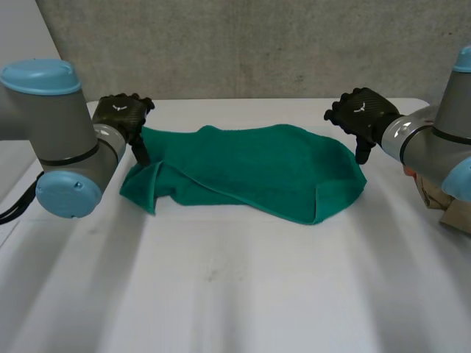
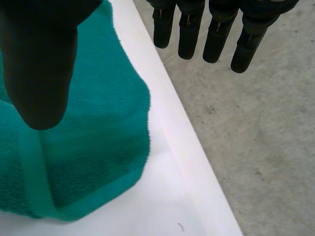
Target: Fold the laundry.
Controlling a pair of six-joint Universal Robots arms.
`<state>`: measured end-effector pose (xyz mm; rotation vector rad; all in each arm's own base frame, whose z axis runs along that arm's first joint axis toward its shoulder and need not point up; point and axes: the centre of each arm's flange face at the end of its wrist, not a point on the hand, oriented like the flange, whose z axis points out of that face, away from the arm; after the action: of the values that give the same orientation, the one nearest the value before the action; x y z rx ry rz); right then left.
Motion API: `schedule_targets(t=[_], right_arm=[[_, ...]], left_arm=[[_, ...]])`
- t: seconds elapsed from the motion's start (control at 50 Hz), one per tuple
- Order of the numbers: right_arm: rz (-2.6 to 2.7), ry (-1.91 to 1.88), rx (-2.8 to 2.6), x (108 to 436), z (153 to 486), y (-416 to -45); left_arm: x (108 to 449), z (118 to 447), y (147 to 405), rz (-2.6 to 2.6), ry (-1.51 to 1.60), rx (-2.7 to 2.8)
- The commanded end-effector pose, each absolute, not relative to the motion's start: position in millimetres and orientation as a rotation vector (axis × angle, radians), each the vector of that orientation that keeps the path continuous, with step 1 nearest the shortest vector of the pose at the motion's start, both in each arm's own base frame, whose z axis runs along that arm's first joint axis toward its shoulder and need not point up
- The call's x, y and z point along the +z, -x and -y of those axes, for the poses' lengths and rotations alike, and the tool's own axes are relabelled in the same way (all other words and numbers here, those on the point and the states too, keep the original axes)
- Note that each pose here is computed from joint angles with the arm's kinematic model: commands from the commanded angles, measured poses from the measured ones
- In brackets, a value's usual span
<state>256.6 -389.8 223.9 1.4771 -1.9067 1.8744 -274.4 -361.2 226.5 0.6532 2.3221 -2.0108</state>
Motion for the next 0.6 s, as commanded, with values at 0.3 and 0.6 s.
schedule_targets(t=[0.3,0.6], right_arm=[[1.804,-1.793,1.631,150,390,-277],[1.86,-1.811,1.605,123,393,-279]], left_arm=[[165,357,301,-2.457,-0.611,-1.653],[142,375,287,-2.48,-0.559,-1.55]])
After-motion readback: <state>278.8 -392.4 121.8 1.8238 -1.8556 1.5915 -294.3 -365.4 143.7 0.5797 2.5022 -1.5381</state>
